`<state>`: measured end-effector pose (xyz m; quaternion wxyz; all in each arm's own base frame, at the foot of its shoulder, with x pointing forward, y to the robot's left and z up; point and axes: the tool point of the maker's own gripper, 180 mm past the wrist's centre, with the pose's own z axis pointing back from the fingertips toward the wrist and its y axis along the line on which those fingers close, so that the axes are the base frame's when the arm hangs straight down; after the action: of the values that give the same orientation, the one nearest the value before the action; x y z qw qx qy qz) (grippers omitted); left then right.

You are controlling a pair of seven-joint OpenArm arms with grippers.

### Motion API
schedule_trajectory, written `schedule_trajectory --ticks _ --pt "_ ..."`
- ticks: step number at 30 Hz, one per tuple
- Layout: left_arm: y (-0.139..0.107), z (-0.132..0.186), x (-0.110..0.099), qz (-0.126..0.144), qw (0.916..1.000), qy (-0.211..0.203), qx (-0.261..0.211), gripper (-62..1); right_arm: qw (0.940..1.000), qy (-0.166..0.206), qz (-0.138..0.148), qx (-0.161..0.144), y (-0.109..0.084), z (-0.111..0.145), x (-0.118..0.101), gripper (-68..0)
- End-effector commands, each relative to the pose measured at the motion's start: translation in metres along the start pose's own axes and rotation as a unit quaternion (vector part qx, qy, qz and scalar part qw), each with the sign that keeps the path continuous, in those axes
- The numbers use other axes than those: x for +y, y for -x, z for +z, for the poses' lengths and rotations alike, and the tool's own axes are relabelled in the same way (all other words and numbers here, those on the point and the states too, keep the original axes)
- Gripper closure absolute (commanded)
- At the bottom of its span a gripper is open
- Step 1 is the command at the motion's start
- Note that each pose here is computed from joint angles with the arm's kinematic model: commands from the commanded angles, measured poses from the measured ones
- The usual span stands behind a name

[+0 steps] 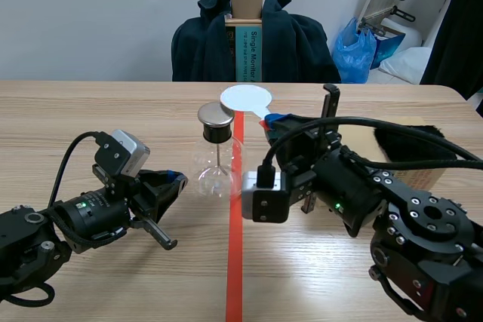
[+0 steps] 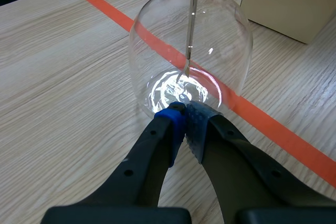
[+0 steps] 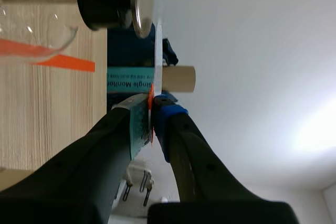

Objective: Do the electroscope experiment.
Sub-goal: 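Move the plate toward and away from the electroscope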

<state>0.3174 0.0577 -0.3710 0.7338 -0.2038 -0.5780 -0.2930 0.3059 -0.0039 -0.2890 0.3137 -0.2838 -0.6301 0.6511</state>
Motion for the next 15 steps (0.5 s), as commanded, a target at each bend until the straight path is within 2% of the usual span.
schedule_trajectory --ticks 1,8,15 --pt "-0.014 -0.002 0.005 -0.004 0.9997 -0.004 -0.023 -3.2 0.9996 0.022 0.013 -0.009 0.003 -0.004 -0.015 -0.8" --pt "-0.014 -0.002 0.005 -0.004 0.9997 -0.004 -0.023 -3.2 0.9985 0.021 0.014 -0.049 -0.012 -0.003 -0.015 -0.8" --pt "-0.014 -0.002 0.005 -0.004 0.9997 -0.004 -0.023 -3.2 0.9976 0.021 0.014 -0.064 -0.017 -0.002 -0.015 -0.8"
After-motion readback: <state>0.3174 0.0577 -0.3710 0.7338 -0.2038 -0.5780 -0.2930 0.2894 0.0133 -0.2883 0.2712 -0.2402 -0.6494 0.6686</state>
